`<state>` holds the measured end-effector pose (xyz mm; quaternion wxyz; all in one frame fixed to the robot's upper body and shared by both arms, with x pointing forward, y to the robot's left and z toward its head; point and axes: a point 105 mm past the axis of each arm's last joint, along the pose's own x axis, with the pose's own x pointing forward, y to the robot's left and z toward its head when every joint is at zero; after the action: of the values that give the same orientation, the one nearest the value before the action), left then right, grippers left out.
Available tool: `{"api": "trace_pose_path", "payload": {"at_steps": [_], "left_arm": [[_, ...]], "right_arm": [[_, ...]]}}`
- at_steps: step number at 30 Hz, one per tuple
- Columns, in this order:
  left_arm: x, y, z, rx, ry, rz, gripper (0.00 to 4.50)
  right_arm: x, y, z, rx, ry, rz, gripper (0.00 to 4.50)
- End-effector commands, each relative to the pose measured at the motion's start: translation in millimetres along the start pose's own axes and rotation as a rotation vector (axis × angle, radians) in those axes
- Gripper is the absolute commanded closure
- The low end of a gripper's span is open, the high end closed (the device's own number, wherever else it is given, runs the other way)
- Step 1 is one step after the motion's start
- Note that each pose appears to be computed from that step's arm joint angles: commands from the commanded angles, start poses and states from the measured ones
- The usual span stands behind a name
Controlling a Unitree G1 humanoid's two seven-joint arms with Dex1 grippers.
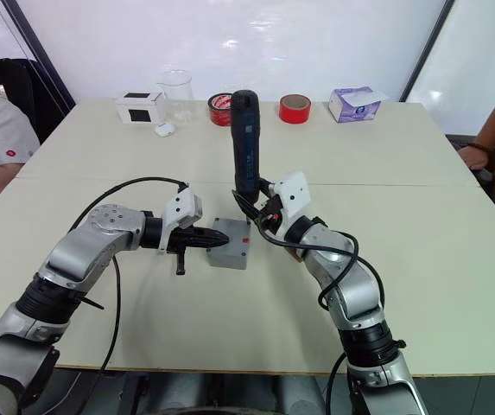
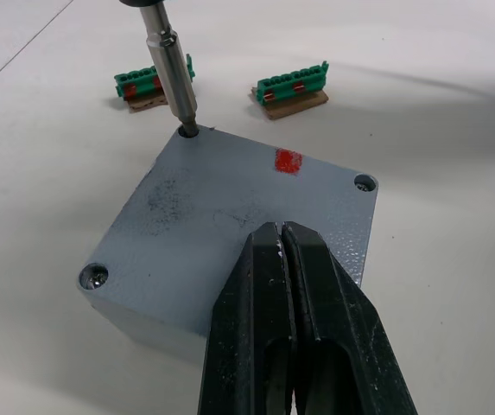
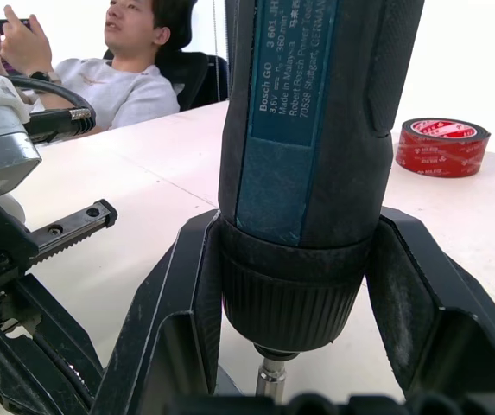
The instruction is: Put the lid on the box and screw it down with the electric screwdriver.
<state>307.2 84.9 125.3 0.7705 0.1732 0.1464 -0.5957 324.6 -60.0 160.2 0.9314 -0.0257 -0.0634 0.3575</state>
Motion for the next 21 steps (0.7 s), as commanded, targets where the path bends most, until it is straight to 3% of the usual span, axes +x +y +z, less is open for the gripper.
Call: {"api": "trace_pose_path", "payload": {"at_steps": [1, 17, 21], "left_arm": [[0, -2, -11, -0.019, 0.035, 0.005, 4.50], [2, -4, -11, -0.027, 0.033, 0.004, 4.50], [3, -5, -10, -0.032, 0.029, 0.003, 4.50]], "right_arm": [[-11, -5, -49, 0.052, 0.192, -0.033, 2.70], [-11, -7, -42, 0.044, 0.173, -0.033, 2.70], [-9, -12, -30, 0.024, 0.134, -0.036, 2.70]]}}
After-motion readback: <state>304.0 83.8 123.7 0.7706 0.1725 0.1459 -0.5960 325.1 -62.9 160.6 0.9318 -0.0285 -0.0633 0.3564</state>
